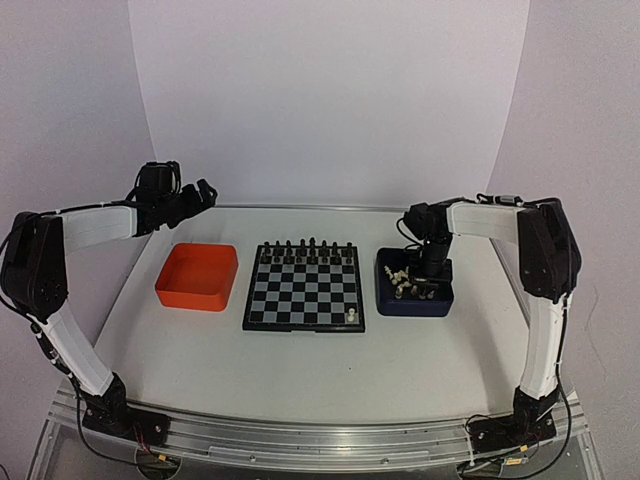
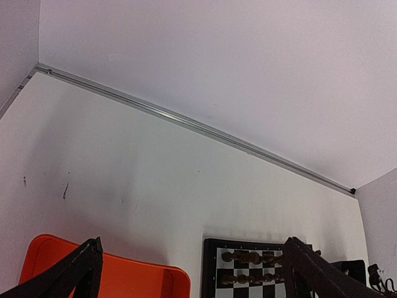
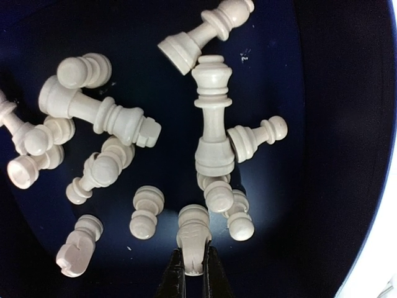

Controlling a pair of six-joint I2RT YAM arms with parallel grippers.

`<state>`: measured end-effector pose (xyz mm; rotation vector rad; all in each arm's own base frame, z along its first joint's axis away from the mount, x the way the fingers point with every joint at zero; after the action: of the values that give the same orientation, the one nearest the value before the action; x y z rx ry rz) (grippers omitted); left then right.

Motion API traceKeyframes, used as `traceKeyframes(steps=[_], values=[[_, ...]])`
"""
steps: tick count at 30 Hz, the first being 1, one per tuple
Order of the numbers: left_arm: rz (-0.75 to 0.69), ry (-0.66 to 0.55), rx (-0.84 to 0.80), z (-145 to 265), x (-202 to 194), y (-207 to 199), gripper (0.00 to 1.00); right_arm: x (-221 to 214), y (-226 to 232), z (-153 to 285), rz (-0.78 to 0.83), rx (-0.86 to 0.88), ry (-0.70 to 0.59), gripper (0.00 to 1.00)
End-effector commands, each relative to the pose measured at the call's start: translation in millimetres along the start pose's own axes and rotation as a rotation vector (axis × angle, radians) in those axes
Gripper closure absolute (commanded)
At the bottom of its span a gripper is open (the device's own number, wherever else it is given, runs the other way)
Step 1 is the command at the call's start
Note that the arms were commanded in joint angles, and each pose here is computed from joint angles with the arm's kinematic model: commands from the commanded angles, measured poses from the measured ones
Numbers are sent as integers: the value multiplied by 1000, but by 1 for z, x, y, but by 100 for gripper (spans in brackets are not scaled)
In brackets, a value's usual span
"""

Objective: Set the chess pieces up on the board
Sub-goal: Pick up the chess piece from the storage box, then place the chess piece on the chessboard.

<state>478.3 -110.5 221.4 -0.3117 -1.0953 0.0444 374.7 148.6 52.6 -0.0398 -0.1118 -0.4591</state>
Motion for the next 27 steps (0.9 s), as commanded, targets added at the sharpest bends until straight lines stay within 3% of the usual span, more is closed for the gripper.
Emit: traceKeyframes(steps=[1,14,27], values=[[-2,-68,-29,15,20,-9,0,13,8,41,8,74,-70,100],[-6,-70,-45,16,21,-12,0,13,17,84,52,198,-99,100],[39,-15,-58,20,4,-12,0,-20,64,126,186,402,-14,100]])
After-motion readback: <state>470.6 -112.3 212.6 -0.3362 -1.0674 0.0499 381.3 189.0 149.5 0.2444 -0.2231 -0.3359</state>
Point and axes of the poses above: each gripper's point midway between its finger pads, its own z axis back along the fingers, its own y axis along the line the jaws close on, x = y × z, the point moved 2 cm from there along z, back along the fingers, and after that the axes turned 15 degrees about -z, right-handed, at the moved point
